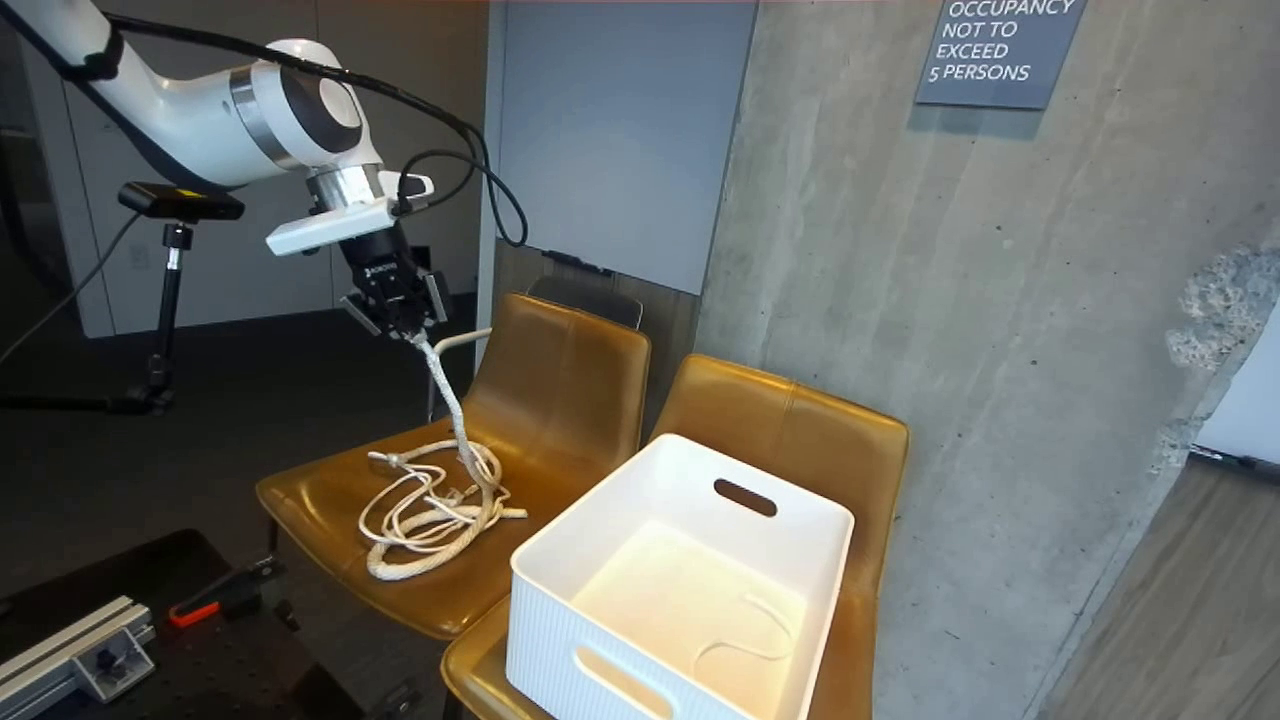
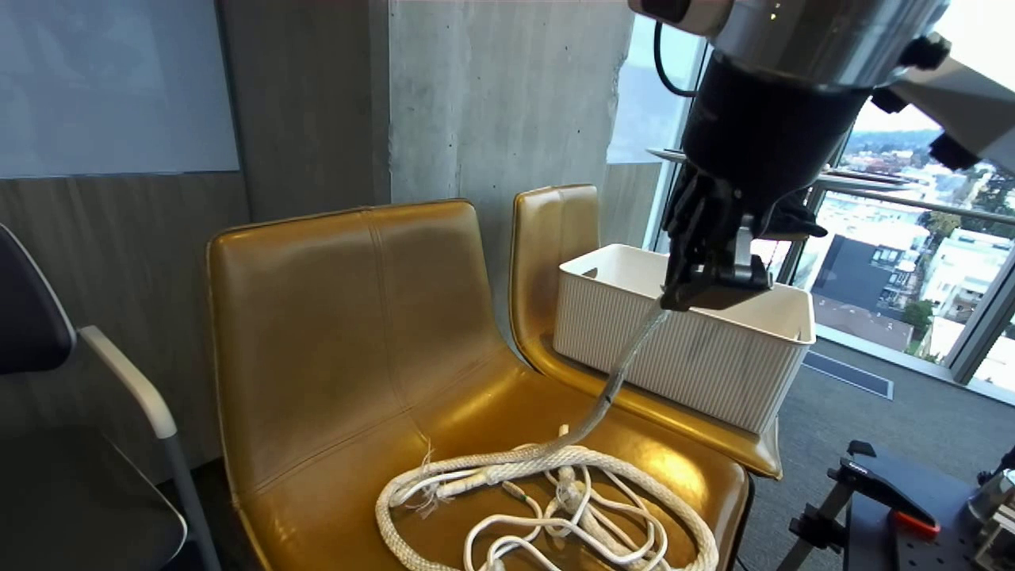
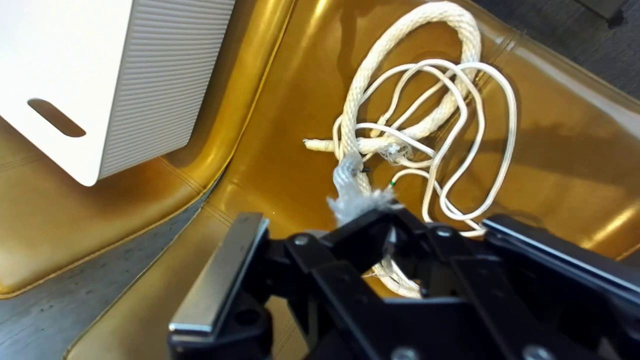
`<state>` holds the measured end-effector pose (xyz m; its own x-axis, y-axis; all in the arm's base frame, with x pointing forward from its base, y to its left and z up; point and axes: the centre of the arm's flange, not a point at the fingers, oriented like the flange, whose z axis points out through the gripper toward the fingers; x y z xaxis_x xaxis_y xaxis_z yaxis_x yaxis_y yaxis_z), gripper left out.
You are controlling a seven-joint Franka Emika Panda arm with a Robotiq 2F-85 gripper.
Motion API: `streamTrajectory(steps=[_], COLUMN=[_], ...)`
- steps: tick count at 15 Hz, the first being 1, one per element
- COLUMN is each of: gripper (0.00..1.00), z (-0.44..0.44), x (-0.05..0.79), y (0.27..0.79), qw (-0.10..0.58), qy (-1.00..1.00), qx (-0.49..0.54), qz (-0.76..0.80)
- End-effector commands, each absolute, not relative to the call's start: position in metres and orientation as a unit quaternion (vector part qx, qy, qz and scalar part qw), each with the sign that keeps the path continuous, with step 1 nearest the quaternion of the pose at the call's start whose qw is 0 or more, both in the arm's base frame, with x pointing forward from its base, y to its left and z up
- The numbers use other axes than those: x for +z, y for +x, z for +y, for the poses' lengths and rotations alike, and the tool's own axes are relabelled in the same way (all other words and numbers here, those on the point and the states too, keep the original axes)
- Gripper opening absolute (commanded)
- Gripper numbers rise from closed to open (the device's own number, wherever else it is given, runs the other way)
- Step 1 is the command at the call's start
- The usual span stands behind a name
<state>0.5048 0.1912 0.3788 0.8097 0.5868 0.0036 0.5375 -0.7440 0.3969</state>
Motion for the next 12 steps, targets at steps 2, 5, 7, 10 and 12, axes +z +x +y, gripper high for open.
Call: streamTrajectory(steps=[2,5,7,10,12], gripper=[0.44,0.66,0.81,0.99,1.00], z=[0.184,0.164,0.140,0.090,0.050], x=[0.378,0.385,0.391,0.396,0.396], y=[0.521,0.534,0.545,0.569,0.584], qw=[0.169,0.166,0.165,0.157,0.150], qy=[0.938,0.941,0.944,0.950,0.953], qx=[0.084,0.090,0.092,0.087,0.080], qz=[0.292,0.281,0.269,0.257,0.252])
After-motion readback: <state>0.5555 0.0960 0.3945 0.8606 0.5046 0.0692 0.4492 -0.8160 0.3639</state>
